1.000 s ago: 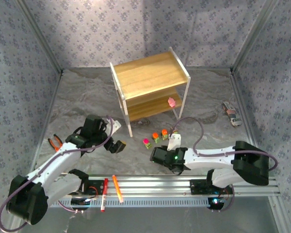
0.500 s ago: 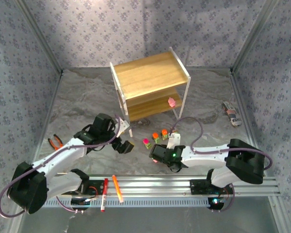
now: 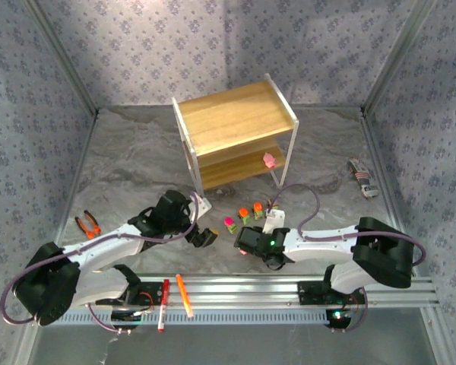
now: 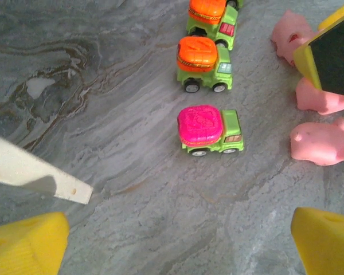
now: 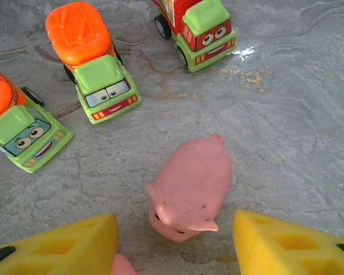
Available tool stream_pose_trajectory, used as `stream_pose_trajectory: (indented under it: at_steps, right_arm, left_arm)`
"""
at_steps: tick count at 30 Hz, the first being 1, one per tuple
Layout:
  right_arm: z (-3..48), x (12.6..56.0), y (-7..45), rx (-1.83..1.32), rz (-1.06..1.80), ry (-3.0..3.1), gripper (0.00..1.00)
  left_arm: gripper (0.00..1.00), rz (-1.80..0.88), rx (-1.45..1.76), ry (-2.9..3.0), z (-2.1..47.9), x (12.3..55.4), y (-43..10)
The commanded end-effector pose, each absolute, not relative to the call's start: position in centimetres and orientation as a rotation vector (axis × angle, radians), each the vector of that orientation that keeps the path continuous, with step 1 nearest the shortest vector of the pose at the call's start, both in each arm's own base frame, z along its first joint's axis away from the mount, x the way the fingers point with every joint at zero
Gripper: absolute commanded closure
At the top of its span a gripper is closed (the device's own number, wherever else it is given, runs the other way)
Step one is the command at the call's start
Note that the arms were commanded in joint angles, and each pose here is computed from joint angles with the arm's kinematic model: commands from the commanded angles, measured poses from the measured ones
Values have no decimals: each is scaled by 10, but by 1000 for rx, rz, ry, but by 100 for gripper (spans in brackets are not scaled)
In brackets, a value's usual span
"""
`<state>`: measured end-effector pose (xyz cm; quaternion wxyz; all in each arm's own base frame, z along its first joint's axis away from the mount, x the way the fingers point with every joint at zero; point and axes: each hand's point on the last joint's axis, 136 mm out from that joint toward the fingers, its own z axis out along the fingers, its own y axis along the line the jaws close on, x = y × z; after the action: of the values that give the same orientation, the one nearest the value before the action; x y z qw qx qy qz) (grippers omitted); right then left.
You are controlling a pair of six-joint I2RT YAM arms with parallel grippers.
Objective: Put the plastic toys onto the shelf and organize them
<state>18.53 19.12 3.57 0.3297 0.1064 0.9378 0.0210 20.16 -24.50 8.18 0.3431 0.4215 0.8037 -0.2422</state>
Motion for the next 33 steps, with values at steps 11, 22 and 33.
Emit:
stream_pose_trajectory:
  at_steps: [11, 22, 33]
  right_arm:
    - [35, 194, 181, 370, 77, 2449, 42]
    - [29, 206, 186, 395, 77, 2466, 40]
    - [25, 208, 180, 362, -20, 2511, 45]
  left_arm:
    - [0, -575, 1184, 2039, 82, 197, -255]
    - [0, -593, 1225, 2021, 81, 191, -256]
    - [0, -542, 1202, 2018, 81, 199, -254]
